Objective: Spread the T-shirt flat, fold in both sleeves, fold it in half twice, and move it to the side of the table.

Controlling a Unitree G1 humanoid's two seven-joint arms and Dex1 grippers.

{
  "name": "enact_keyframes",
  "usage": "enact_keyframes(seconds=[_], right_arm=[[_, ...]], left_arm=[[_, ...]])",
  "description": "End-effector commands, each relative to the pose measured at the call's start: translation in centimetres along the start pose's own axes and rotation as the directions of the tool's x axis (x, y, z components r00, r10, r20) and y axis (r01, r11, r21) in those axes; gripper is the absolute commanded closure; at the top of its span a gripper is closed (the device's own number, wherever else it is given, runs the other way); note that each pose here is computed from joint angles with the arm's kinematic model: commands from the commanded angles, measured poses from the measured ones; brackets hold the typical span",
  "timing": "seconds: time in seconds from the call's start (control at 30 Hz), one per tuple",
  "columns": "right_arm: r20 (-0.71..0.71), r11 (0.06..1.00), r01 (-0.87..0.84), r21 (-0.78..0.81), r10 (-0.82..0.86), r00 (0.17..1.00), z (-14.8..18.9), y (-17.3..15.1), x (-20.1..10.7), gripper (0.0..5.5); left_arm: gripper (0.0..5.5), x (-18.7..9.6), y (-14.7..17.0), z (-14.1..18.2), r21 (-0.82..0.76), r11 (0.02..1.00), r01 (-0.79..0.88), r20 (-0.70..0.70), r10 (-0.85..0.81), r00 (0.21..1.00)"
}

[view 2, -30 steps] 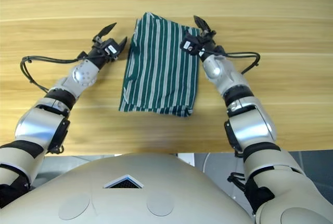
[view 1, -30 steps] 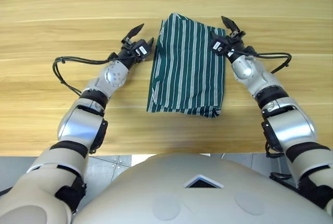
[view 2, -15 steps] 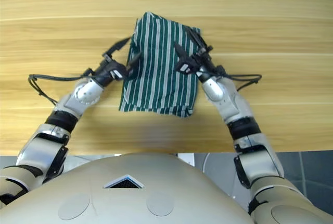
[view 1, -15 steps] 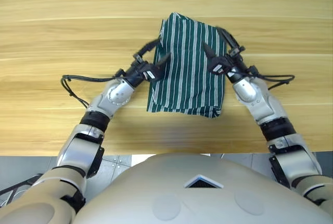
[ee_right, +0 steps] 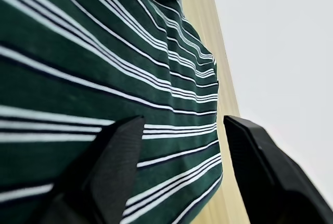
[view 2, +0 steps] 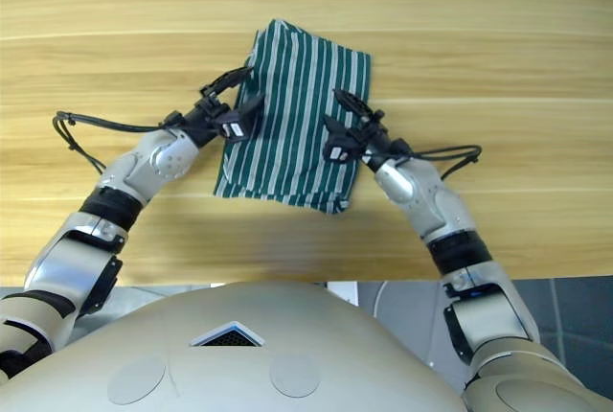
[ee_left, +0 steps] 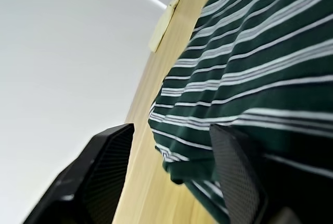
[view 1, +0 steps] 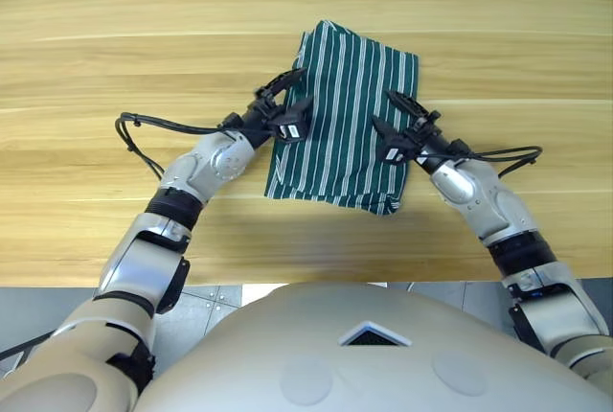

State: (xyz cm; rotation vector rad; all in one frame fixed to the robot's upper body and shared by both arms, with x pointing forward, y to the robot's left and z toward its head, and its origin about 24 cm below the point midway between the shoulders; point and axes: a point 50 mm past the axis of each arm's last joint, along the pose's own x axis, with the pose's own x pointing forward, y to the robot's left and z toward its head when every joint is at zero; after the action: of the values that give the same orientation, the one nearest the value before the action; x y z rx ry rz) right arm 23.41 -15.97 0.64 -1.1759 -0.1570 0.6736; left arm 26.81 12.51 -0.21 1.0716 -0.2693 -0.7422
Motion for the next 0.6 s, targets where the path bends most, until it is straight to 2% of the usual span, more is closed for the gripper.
enact_keyframes(seconds=[0.03,0.33,0.6], right_arm=[[-0.016,0.998,-0.061,-0.022,0.06,0.998,-0.2,0.6,-0.5,2.68],[-0.036,0.997,-0.066,-0.037,0.064,0.997,-0.6,0.2,-0.7,2.68],[-0.054,0.997,-0.071,-0.039,0.069,0.996,-0.9,0.3,-0.6,2.68]], left_arm=[[2.81,-1.8,-1.7,-0.3,-0.036,0.998,0.043,-0.045,-0.045,0.998],[2.81,-3.9,-3.7,0.0,-0.103,0.991,0.088,-0.088,-0.097,0.991],[2.81,-4.4,-2.2,-1.4,-0.087,0.996,0.001,-0.167,-0.015,0.986]])
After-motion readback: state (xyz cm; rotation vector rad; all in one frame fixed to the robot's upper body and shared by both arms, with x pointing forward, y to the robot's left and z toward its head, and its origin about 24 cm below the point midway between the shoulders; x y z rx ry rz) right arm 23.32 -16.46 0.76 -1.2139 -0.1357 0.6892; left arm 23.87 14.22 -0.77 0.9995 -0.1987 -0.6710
